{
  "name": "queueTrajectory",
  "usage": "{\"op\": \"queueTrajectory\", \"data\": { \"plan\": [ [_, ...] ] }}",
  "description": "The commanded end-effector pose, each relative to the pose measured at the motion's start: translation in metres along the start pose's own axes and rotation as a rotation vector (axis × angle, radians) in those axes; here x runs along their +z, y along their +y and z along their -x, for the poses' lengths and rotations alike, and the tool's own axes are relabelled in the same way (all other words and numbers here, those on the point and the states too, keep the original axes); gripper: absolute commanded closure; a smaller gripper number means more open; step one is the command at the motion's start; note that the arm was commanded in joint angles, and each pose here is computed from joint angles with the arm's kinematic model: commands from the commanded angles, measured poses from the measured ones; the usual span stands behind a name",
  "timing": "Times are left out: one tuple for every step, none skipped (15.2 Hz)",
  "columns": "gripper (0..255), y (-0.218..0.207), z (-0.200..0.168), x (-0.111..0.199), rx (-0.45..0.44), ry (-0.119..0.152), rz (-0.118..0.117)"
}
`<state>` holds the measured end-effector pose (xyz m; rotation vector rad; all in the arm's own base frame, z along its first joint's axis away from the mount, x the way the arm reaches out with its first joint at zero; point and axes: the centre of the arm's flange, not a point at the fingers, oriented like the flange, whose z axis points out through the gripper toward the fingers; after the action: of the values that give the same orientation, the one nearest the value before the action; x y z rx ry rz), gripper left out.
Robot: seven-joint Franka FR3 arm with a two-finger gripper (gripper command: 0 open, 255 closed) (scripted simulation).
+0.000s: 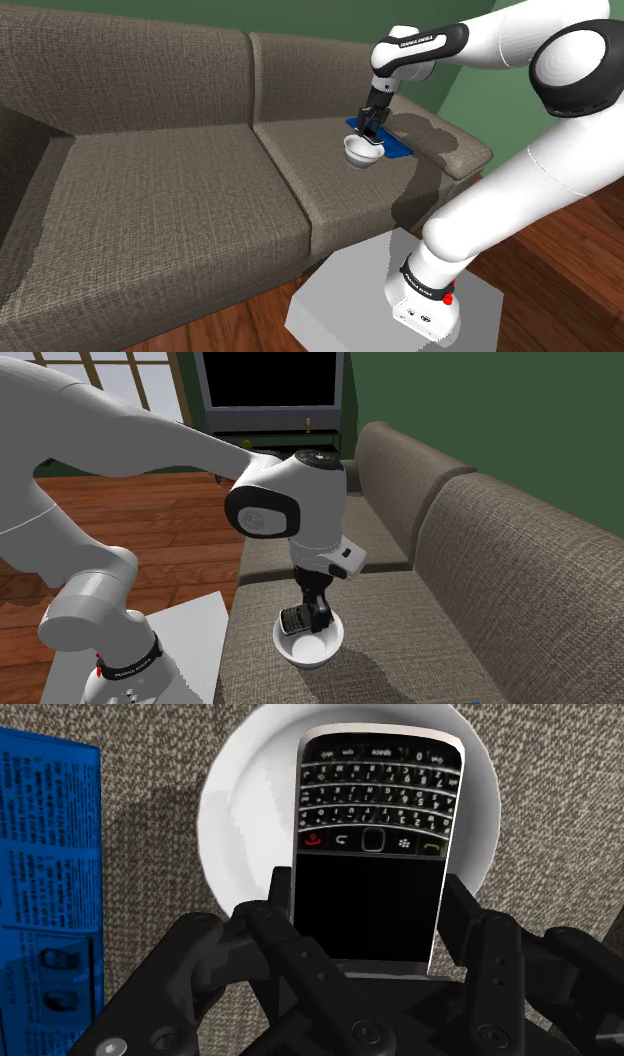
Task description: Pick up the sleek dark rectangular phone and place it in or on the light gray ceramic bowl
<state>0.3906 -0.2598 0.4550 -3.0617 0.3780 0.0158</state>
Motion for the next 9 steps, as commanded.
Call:
{"op": "queueTrajectory", "data": {
  "plan": [
    [255, 0.001, -0.001, 0.010, 0.000, 0.001, 0.000],
    [255, 0.001, -0.001, 0.015, 0.000, 0.001, 0.000],
    [255, 0.002, -0.001, 0.020, 0.000, 0.001, 0.000],
    [255, 0.002, -0.001, 0.026, 0.000, 0.001, 0.000],
    [255, 0.002, -0.001, 0.033, 0.000, 0.001, 0.000],
    [255, 0.002, -0.001, 0.033, 0.000, 0.001, 0.000],
    [255, 0.002, -0.001, 0.033, 0.000, 0.001, 0.000],
    [255, 0.002, -0.001, 0.033, 0.000, 0.001, 0.000],
    [255, 0.002, -0.001, 0.033, 0.000, 0.001, 0.000]
  ]
}}
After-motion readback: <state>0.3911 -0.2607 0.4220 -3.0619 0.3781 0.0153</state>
